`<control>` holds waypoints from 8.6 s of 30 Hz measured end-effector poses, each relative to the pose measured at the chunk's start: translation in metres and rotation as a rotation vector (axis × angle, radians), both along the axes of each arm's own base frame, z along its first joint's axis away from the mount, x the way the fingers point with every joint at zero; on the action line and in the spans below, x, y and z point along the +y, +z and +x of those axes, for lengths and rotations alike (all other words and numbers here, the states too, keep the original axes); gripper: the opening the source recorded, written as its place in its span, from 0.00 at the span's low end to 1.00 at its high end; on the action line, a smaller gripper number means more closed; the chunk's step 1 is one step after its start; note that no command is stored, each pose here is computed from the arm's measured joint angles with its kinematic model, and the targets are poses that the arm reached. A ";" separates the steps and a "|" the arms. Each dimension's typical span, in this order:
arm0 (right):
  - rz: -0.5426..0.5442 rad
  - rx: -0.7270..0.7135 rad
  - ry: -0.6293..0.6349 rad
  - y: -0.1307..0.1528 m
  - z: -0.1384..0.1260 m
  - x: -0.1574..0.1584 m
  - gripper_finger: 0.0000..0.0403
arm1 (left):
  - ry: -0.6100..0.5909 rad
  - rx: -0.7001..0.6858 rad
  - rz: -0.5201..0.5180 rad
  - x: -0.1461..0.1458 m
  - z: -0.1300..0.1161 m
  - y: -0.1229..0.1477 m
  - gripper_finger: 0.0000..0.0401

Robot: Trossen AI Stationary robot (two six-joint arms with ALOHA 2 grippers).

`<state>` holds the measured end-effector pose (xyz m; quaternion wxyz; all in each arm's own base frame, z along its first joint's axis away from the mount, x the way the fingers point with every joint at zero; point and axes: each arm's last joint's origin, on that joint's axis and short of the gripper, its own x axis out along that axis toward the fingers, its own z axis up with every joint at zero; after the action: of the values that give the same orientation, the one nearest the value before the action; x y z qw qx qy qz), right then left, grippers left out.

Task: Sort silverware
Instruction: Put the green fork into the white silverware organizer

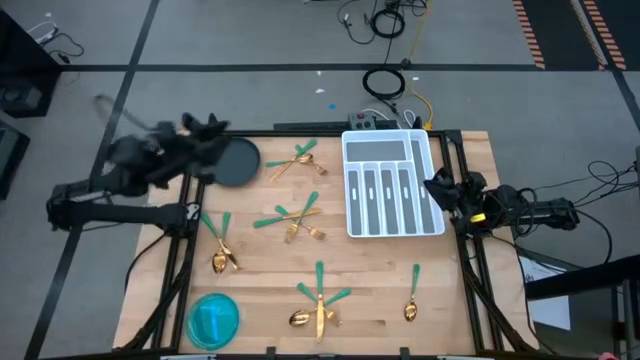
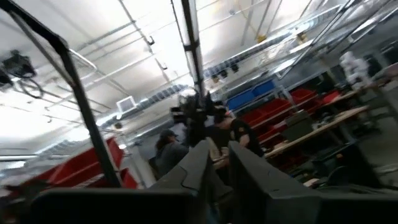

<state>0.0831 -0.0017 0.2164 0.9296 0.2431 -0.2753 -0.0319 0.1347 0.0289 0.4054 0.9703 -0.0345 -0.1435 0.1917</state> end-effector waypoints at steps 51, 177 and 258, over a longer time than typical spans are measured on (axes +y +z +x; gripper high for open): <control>0.059 0.222 -0.063 -0.020 0.008 -0.002 0.53 | 0.252 0.978 -0.932 0.021 0.179 -0.140 0.43; 0.093 0.069 -0.013 -0.008 0.003 -0.001 0.53 | -0.399 0.345 -1.210 0.067 0.355 -0.146 0.26; 0.079 0.077 -0.022 -0.008 0.004 -0.001 0.53 | -0.183 0.433 -1.328 0.035 0.344 -0.239 0.26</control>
<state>0.0867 -0.0030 0.2088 0.9287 0.2752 -0.2406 -0.0623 0.4782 0.0641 0.1667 0.7629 -0.5927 0.2036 0.1590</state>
